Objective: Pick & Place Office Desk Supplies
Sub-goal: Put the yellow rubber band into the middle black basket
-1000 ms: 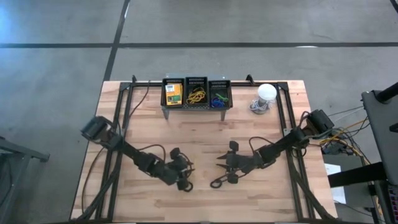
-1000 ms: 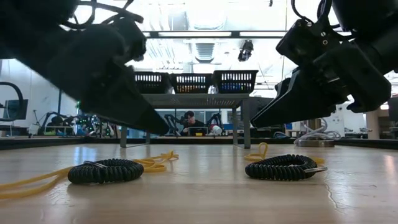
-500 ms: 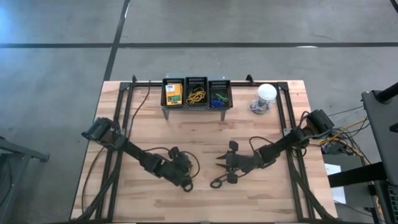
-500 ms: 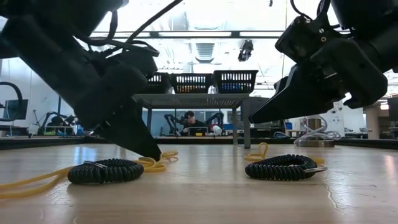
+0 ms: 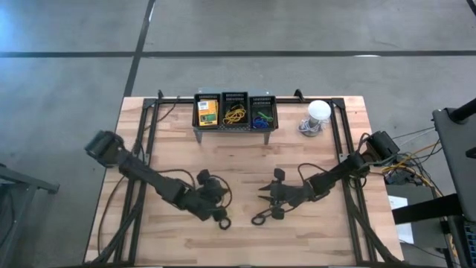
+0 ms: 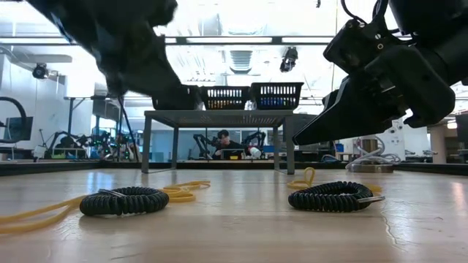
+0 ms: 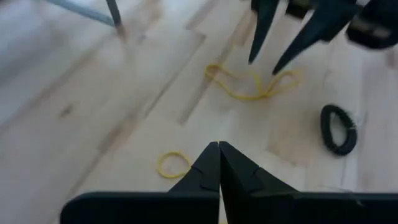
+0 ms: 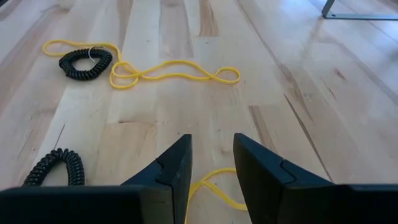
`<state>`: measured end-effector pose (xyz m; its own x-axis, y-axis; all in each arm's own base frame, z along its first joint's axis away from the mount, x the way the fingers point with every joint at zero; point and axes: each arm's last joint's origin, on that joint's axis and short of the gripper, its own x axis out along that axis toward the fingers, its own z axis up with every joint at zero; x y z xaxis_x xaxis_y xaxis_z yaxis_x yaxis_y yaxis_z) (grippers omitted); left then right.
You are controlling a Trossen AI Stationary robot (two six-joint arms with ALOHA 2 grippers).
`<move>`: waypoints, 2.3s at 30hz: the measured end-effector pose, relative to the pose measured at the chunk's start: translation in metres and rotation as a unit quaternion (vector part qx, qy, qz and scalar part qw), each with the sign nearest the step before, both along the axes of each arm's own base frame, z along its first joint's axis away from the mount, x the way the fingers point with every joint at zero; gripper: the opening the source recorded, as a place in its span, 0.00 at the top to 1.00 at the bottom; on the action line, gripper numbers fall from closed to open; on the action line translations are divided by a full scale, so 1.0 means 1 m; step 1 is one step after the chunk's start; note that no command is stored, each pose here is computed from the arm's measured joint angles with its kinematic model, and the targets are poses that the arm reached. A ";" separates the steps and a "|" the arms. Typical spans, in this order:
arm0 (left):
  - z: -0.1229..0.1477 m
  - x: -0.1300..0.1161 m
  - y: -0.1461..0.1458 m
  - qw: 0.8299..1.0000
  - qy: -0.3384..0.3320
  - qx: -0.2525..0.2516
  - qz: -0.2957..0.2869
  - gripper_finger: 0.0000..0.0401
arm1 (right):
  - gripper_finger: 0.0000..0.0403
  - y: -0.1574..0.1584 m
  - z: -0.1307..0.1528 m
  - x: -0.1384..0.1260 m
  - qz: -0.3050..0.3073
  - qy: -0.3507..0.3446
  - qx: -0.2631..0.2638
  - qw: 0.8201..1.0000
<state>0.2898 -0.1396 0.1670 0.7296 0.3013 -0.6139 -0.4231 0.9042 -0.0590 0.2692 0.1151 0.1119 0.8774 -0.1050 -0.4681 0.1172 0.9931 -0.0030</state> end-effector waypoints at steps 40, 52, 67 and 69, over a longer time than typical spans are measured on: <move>-0.038 -0.002 0.001 0.971 0.097 -0.057 -0.212 0.57 | 0.77 0.000 0.000 0.000 0.002 0.001 0.001 1.000; -0.061 0.019 -0.009 0.979 0.117 -0.093 -0.137 0.77 | 0.80 0.000 0.000 0.000 0.002 0.001 0.000 1.000; 0.019 0.010 0.000 0.990 0.101 0.037 -0.090 1.00 | 0.79 0.000 0.000 0.000 0.002 0.001 0.000 1.000; 0.036 0.008 0.003 0.991 0.097 0.045 -0.084 1.00 | 0.80 0.000 0.000 0.000 0.002 0.002 0.000 1.000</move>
<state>0.2982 -0.1370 0.2030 0.6451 0.2456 -0.7235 -0.2620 0.9606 0.0925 0.2690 0.1152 0.1116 0.8762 -0.1019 -0.4710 0.1140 0.9935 -0.0029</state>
